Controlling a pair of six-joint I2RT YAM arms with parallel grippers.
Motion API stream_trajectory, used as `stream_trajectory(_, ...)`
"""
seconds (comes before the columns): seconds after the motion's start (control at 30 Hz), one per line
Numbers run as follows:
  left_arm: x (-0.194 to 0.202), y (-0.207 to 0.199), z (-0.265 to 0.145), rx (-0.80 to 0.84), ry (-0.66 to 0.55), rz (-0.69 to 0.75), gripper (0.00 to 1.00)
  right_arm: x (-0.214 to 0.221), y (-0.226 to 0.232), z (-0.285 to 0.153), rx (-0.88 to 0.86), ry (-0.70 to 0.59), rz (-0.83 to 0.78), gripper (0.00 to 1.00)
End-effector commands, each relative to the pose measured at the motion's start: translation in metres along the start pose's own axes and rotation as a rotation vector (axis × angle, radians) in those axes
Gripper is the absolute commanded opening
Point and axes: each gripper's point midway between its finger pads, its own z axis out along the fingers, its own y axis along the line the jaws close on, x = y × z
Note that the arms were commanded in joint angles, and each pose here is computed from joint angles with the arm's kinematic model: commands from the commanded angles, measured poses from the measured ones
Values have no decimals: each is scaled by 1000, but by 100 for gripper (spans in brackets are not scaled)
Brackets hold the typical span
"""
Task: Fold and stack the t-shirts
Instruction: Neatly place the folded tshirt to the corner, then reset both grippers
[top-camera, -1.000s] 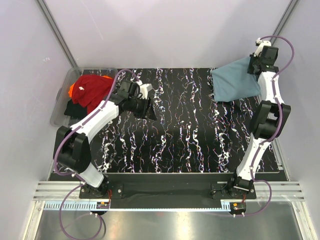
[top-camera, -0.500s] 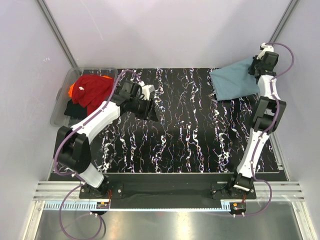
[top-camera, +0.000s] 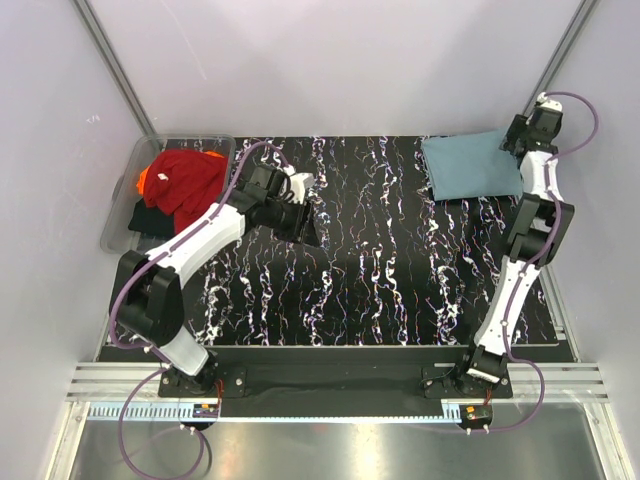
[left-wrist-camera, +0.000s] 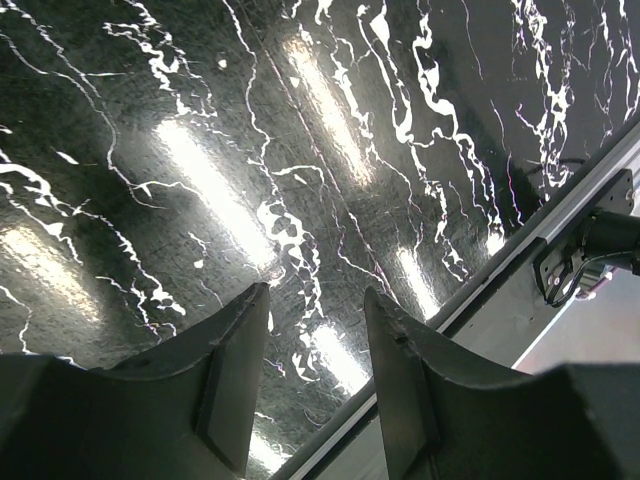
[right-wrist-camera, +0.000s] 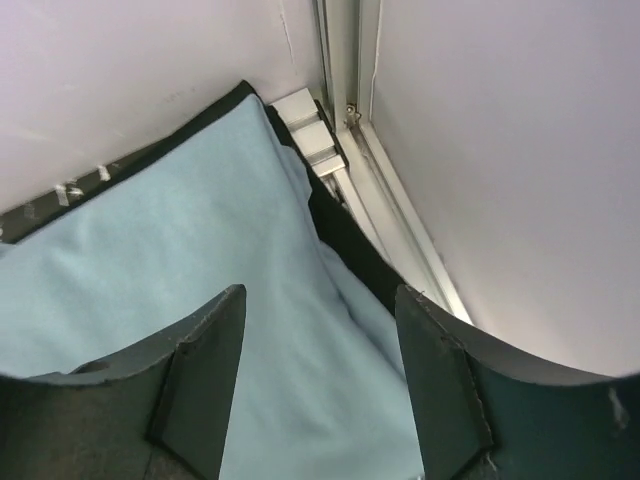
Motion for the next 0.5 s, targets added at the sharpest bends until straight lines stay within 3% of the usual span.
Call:
stream_trajectory(0.0, -6, -1, -2, -10, -26, 36, 48, -71, 2, -55, 9, -112, 67, 69)
stream_trajectory(0.13, -14, -4, -12, -32, -67, 63, 49, -53, 13, -76, -43, -55, 153, 61)
stream_trajectory(0.2, -18, -2, -16, -50, -85, 77, 49, -54, 24, -89, -98, -44, 210, 52)
stream_trajectory(0.3, -20, -5, -22, -51, -103, 93, 49, -33, 44, -98, -194, 28, 287, 13)
stream_trajectory(0.4, -23, -13, -25, -21, -109, 102, 49, -12, 84, -117, -355, 114, 352, 0)
stream_trajectory(0.47, -29, -17, -29, -12, -125, 113, 49, -1, 104, -135, -393, 153, 371, 0)
